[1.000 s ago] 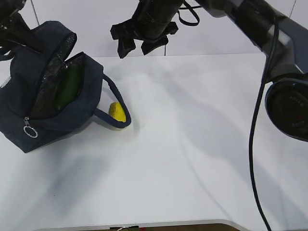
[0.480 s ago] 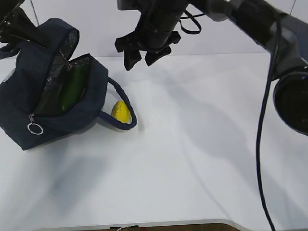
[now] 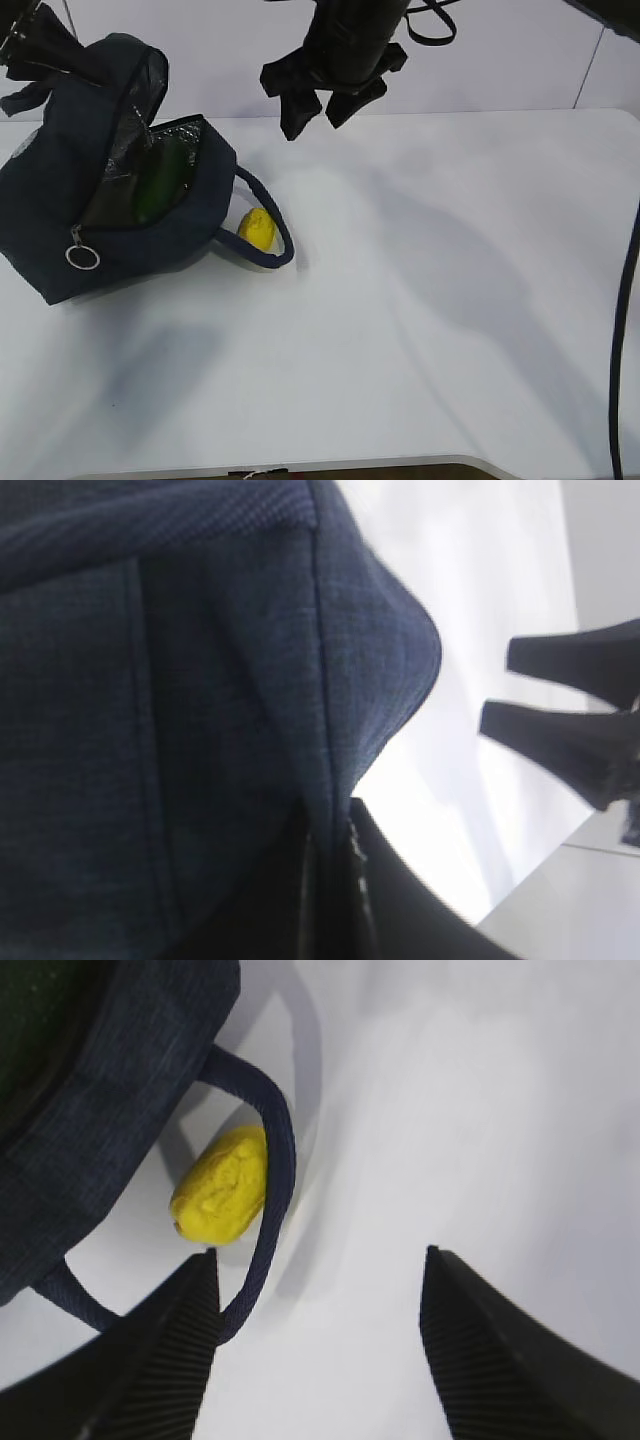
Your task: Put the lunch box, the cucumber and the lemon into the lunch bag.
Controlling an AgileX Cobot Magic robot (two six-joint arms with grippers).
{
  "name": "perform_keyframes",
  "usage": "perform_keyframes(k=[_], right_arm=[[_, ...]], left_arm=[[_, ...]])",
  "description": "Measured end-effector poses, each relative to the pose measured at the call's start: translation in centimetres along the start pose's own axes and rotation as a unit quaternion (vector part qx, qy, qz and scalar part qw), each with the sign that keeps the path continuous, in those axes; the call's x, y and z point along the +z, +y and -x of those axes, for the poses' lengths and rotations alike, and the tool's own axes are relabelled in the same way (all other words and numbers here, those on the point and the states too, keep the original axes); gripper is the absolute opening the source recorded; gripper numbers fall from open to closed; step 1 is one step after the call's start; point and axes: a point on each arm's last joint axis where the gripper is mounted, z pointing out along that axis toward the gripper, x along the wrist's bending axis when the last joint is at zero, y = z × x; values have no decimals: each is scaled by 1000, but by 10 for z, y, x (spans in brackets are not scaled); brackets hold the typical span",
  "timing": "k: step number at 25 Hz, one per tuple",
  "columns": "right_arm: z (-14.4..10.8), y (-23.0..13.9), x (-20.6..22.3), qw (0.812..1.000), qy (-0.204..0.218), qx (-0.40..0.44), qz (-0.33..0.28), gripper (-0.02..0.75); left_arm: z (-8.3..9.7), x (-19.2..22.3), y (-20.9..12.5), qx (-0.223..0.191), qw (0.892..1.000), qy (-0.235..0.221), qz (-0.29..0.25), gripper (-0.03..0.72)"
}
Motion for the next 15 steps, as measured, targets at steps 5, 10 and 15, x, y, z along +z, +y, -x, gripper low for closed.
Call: perform_keyframes(k=[5,10,15], right_arm=[[0,-4,3,1000,-1,0,-12,500],[0,-4,3,1000,-1,-1,-12,500],[0,-4,3,1000,-1,-1,-11,500]], left_arm=[[3,0,1,-6,1000,-15,5,-17],[5,0,2,-10,1000,-27,8,-17],[12,3,3,-18,998,-54,14,-17]])
